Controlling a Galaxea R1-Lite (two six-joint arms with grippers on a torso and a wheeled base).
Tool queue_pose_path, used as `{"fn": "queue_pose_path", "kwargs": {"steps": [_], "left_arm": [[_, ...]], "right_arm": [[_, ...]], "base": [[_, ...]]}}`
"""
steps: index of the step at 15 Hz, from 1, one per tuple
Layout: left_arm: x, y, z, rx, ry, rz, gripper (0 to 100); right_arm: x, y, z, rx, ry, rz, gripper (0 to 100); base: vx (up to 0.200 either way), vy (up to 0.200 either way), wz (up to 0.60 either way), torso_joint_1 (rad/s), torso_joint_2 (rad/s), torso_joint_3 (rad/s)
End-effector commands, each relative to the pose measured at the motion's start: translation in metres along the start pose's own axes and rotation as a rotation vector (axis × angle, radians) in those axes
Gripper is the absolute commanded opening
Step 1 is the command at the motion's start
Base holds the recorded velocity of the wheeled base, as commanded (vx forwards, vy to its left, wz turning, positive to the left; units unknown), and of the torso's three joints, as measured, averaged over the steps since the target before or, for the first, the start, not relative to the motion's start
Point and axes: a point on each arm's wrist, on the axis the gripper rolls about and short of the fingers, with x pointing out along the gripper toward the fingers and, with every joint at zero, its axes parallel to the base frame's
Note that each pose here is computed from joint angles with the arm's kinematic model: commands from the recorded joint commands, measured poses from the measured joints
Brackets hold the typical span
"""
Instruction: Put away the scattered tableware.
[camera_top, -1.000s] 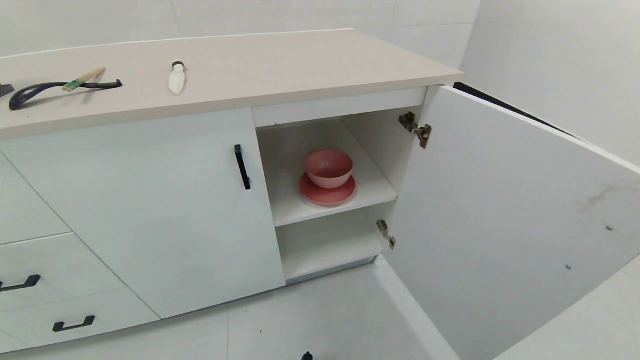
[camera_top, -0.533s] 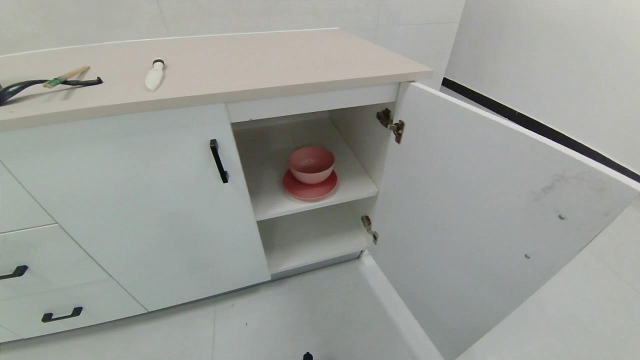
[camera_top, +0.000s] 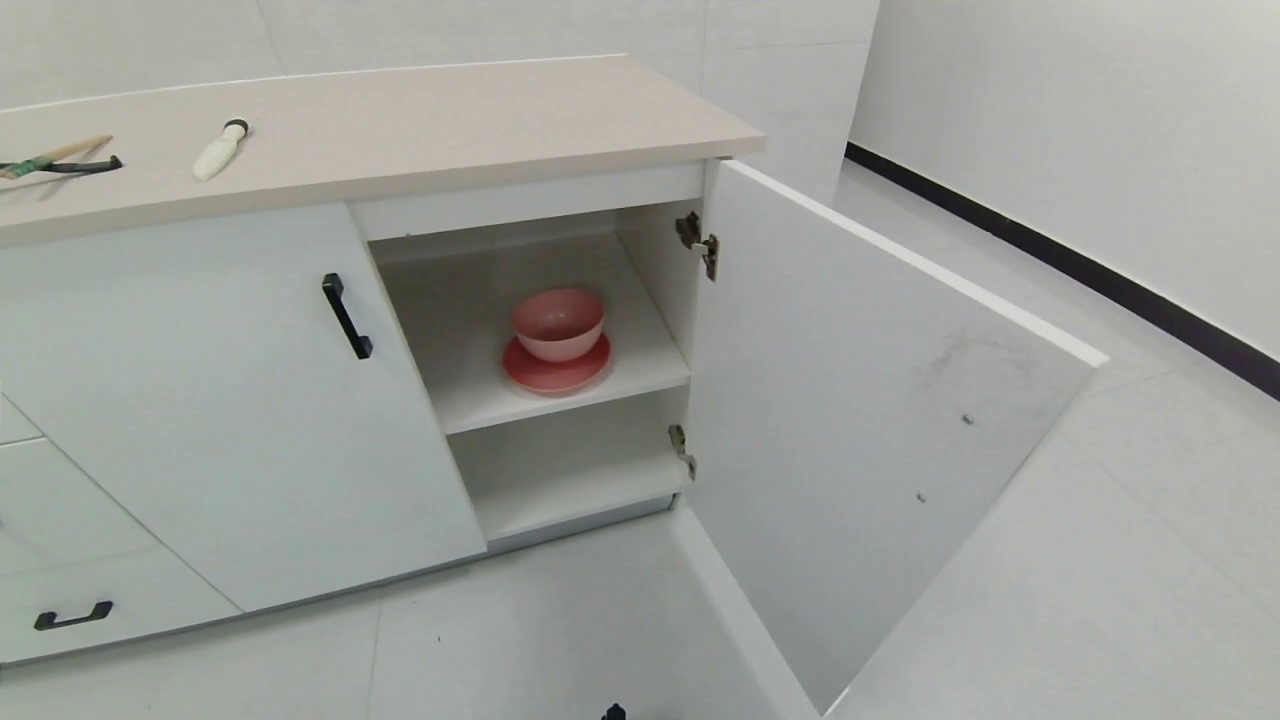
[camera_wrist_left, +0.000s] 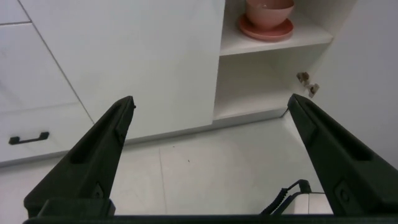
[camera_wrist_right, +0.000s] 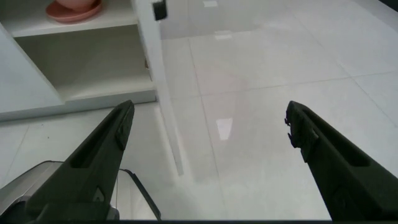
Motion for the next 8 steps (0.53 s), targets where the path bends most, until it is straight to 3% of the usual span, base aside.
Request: {"fn": "queue_pose_path", "kwargs": {"steps": [1, 2, 3, 6, 8], "left_arm": [[0.0, 0.0, -0.0002, -0.001, 0.001, -0.001, 100], [0.0, 0.0, -0.0002, -0.001, 0.001, -0.001, 100], [0.0, 0.0, -0.0002, 0.001, 0.001, -0.003, 100], [0.0, 0.0, -0.0002, 0.001, 0.001, -0.003, 100], [0.0, 0.0, -0.0002, 0.001, 0.001, -0.003, 100]], "right_arm": [[0.0002, 0.0, 0.0, -0.001, 0.003, 0.0, 100], [0.0002, 0.0, 0.0, -0.001, 0.003, 0.0, 100], [0.0002, 0.0, 0.0, -0.001, 0.003, 0.0, 100], [0.0002, 0.0, 0.0, 0.0, 0.003, -0.001, 100], [0.0002, 0.0, 0.0, 0.001, 0.003, -0.001, 100]], "base": [[-0.2, 0.0, 0.0, -0.002, 0.01, 0.002], [-0.2, 0.0, 0.0, 0.002, 0.0, 0.007], [-0.2, -0.2, 0.0, 0.002, 0.0, 0.007], [0.0, -0.2, 0.0, -0.001, 0.0, 0.004], [0.0, -0.2, 0.6, 0.002, 0.0, 0.005]]}}
